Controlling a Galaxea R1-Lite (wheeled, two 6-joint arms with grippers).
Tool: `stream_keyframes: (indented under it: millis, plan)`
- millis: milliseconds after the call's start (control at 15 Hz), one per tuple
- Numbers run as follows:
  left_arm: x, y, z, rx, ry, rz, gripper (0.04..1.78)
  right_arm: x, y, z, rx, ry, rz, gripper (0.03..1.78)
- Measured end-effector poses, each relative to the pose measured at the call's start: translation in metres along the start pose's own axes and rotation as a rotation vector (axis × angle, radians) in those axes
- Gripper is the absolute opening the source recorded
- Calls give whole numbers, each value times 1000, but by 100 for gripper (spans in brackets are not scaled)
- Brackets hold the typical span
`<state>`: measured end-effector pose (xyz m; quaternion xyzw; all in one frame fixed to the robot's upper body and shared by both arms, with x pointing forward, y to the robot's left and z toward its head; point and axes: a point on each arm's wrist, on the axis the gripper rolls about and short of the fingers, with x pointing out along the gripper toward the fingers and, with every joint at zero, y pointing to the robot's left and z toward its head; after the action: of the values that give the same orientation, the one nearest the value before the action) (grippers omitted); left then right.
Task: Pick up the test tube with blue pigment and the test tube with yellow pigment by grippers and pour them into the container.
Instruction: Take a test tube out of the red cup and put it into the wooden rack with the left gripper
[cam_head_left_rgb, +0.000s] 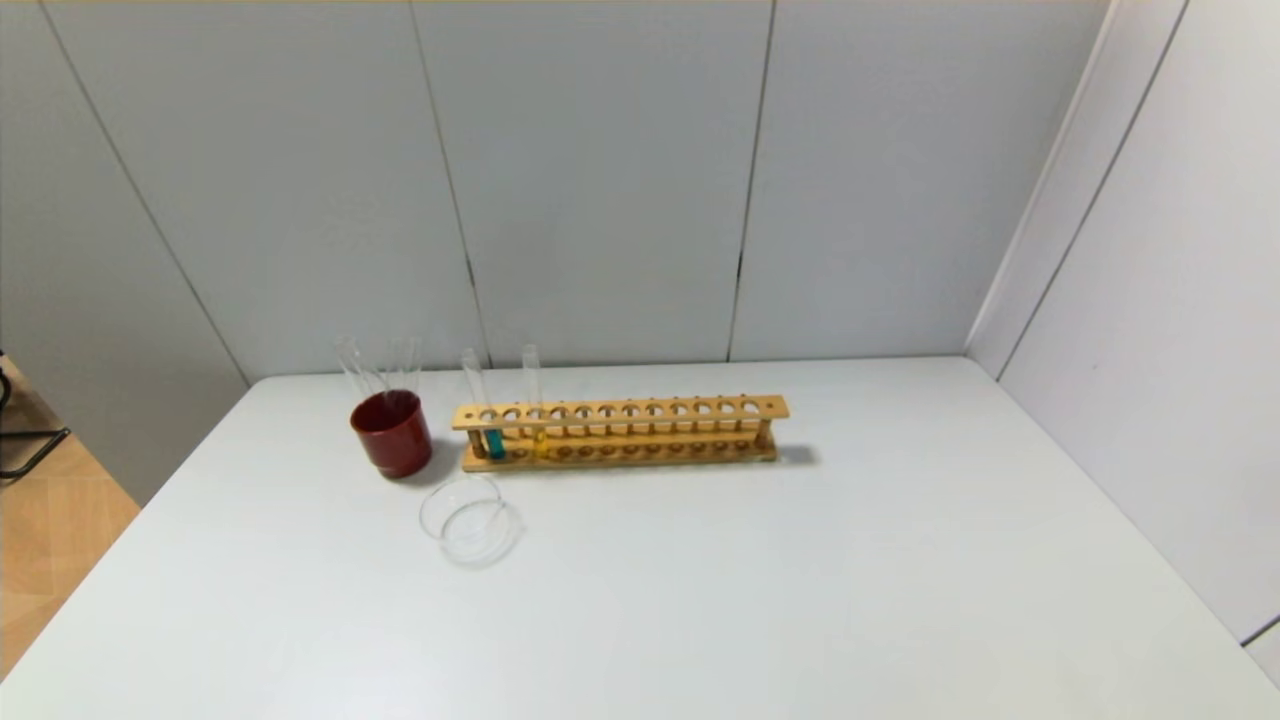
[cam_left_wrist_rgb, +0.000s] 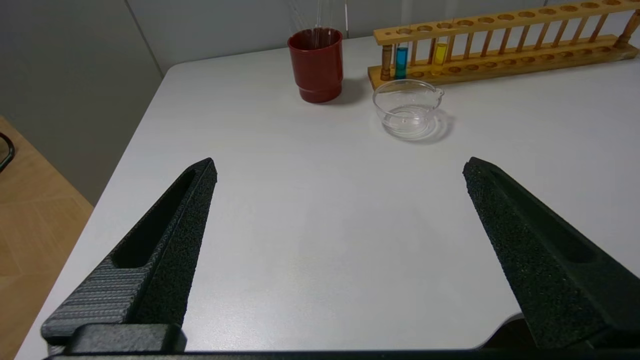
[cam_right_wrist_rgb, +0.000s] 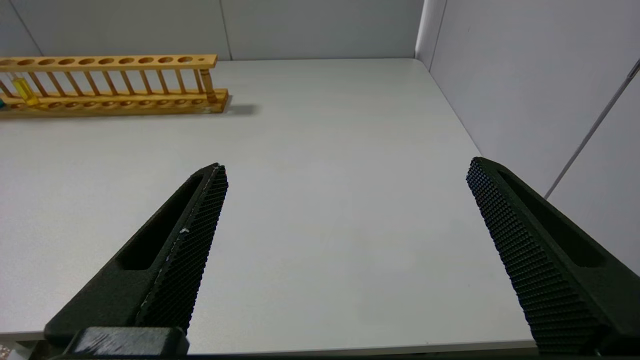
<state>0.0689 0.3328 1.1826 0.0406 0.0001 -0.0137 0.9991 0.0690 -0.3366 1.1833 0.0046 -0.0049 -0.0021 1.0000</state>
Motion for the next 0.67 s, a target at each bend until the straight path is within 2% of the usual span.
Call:
stream_keyframes:
  millis: [267, 467, 667]
  plan:
    - [-8, 0, 20, 22, -20, -70, 174, 0, 0, 0, 0, 0, 0, 175]
    - [-20, 1, 50, 22, -14, -103, 174, 0, 0, 0, 0, 0, 0, 175]
    - [-16, 5, 97, 24, -20, -107, 174, 0, 0, 0, 0, 0, 0, 175]
